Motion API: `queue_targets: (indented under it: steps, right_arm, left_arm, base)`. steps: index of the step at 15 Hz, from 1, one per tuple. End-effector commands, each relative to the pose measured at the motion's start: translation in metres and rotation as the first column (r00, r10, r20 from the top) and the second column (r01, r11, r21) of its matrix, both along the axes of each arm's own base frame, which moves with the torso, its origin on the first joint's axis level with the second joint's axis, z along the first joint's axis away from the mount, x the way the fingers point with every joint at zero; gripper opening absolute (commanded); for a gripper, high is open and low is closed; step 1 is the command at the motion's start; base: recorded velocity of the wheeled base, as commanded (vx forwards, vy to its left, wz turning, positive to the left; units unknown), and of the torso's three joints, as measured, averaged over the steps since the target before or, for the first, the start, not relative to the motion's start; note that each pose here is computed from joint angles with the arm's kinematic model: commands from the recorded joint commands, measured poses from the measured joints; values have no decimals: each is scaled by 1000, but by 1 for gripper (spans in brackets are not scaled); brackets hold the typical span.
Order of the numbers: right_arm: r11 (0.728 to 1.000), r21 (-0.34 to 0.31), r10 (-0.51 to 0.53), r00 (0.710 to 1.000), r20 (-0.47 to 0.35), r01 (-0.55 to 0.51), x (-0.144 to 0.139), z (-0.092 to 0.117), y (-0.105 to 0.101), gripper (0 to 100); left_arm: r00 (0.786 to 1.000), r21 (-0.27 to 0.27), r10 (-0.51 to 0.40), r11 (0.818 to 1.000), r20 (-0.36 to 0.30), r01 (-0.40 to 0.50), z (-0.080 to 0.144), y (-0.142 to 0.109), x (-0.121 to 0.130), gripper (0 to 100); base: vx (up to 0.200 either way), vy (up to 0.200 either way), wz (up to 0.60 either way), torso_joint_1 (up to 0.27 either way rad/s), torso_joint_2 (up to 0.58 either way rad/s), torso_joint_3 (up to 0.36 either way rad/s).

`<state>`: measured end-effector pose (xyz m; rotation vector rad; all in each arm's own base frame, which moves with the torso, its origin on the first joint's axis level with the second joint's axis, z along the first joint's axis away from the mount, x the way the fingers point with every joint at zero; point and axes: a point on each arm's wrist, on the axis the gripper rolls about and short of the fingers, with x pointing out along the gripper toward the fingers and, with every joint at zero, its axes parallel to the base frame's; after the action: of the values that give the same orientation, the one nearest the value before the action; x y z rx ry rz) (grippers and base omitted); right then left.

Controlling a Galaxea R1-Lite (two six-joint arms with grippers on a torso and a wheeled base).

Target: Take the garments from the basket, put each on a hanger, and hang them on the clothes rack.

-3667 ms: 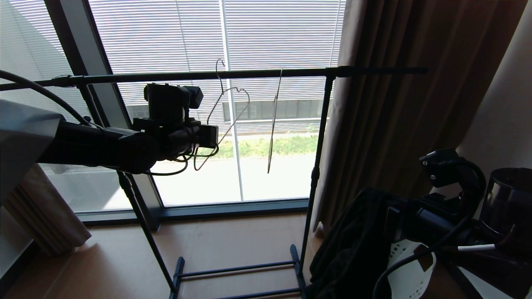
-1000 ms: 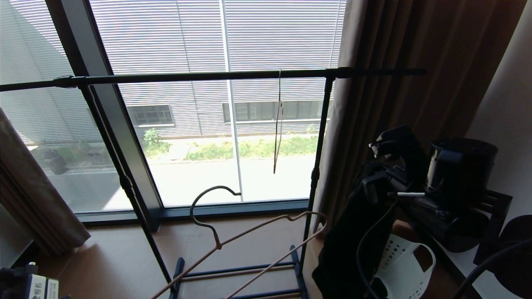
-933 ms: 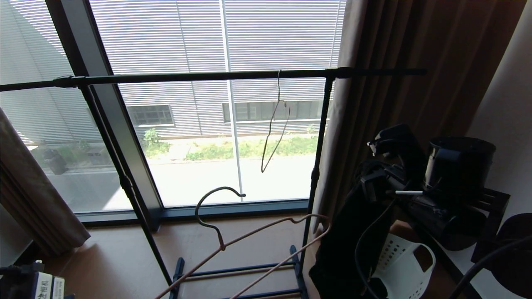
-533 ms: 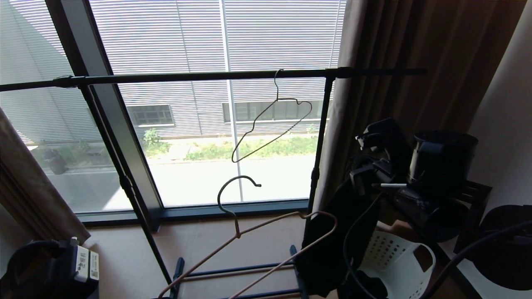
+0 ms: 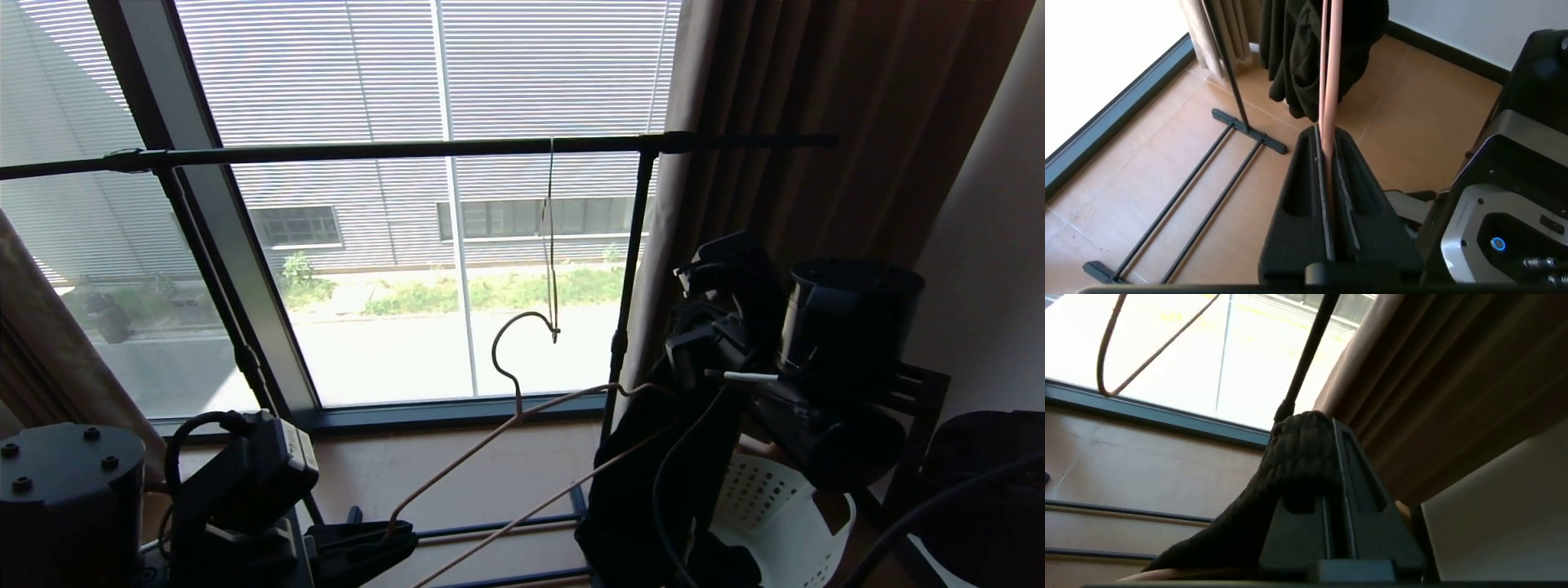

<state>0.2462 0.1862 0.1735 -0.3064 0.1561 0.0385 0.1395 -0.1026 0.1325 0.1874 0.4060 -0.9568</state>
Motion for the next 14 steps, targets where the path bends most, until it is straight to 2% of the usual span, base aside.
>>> queue_targets:
  steps: [1,6,8,10,11,14]
  right_arm:
    - [1000,-5,2,1000,3,-2,-5,-1,7,0]
    - [1000,21,-19,999,49,18,-14,13,22,0]
    - [998,36,-52,996,67,49,-14,18,24,0]
    - [996,49,-80,993,83,76,-11,24,23,0]
    - [995,61,-87,992,92,82,-9,27,25,0]
    - [994,56,-99,991,88,94,0,23,34,0]
  left_arm:
    - [999,25,-5,1000,-37,6,-6,-9,12,0]
    - [999,34,-3,999,-44,4,-9,-17,22,0]
    - [999,45,51,998,-7,-51,-11,-20,28,0]
    - [995,32,93,995,39,-95,-9,-22,33,0]
    - [994,7,97,995,55,-98,-6,-24,34,0]
    - [995,-23,50,999,81,-48,-5,-39,34,0]
  base:
    - [0,0,0,0,0,0]
    - [0,0,0,0,0,0]
    - [0,0,0,0,0,0]
    - [0,0,0,0,0,0]
    - [0,0,0,0,0,0]
    - [0,0,0,0,0,0]
